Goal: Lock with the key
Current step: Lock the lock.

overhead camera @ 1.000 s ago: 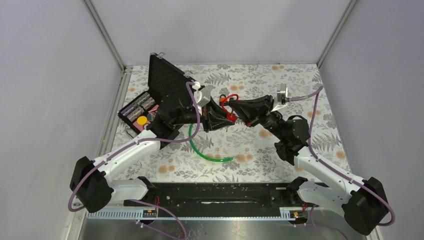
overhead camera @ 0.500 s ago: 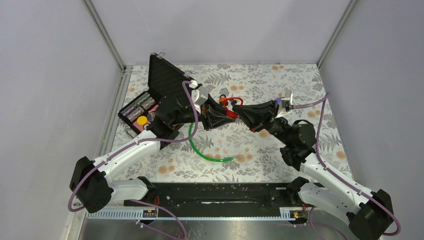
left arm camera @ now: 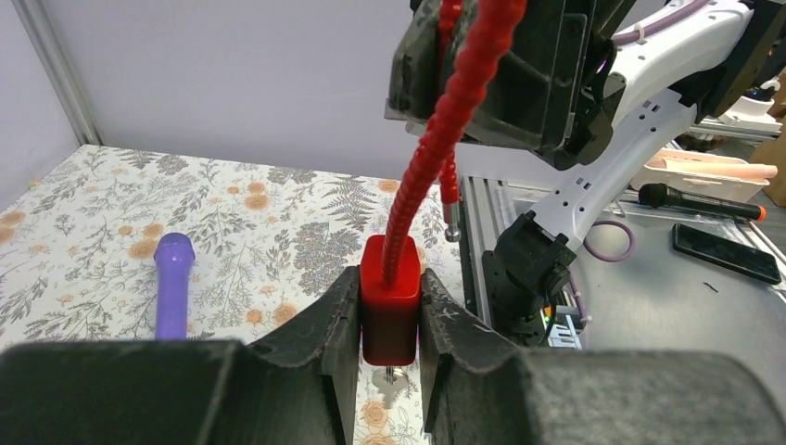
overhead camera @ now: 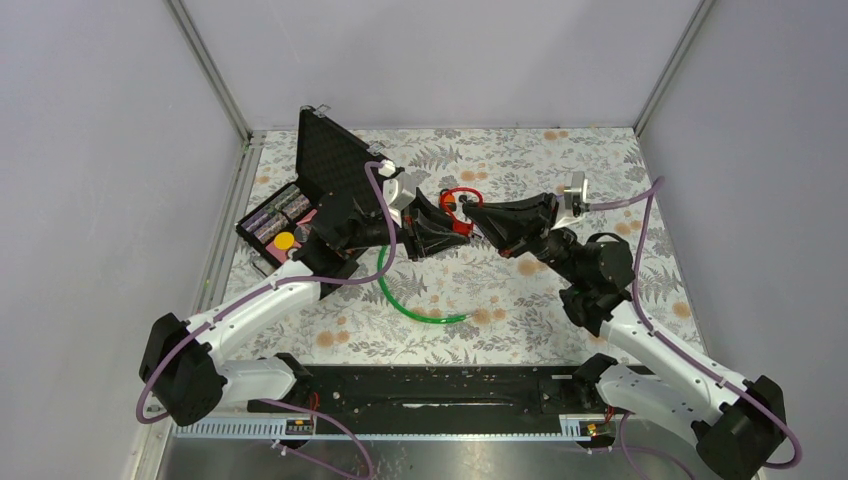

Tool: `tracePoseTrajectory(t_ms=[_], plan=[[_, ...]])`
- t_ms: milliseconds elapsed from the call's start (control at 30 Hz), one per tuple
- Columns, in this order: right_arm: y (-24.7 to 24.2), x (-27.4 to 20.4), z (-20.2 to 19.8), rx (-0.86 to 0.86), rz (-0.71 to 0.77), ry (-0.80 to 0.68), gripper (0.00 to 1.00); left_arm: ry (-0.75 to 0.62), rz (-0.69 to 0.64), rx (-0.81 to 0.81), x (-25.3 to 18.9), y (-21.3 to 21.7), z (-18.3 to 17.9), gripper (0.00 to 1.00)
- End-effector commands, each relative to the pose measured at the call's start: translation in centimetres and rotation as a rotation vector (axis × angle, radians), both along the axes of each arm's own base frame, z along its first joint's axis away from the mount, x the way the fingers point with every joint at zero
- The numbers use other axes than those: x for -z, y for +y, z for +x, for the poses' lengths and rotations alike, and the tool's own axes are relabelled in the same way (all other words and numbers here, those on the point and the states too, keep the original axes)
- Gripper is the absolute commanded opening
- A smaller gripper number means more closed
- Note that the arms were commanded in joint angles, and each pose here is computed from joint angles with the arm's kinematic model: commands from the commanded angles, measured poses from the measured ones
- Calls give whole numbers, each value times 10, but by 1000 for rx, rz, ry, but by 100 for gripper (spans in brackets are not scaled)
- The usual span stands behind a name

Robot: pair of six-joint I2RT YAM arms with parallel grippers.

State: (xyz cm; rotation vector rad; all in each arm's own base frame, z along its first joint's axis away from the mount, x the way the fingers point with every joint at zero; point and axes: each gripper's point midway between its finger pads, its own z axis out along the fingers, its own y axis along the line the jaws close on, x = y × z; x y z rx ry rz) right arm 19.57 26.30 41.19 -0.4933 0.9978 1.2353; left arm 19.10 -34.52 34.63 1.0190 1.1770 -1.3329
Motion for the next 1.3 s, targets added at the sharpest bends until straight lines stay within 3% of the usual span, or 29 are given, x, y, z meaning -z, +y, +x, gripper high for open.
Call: tracePoseTrajectory(t_ms=[0,533,867,1267], plan=[[5,-28,-8,-34,29,-61,0,-60,-38,-4,-15,3,-4,0],[11,1,4,-5,-31,-11,0,-85,-117,-21,-35,13,-11,0],[26,41,1,-77,-168,21,0,-38,-191,-110,-50,16,4,0],[26,72,9,-46,-223,90,0,-97,-251,36,-64,19,-24,0]])
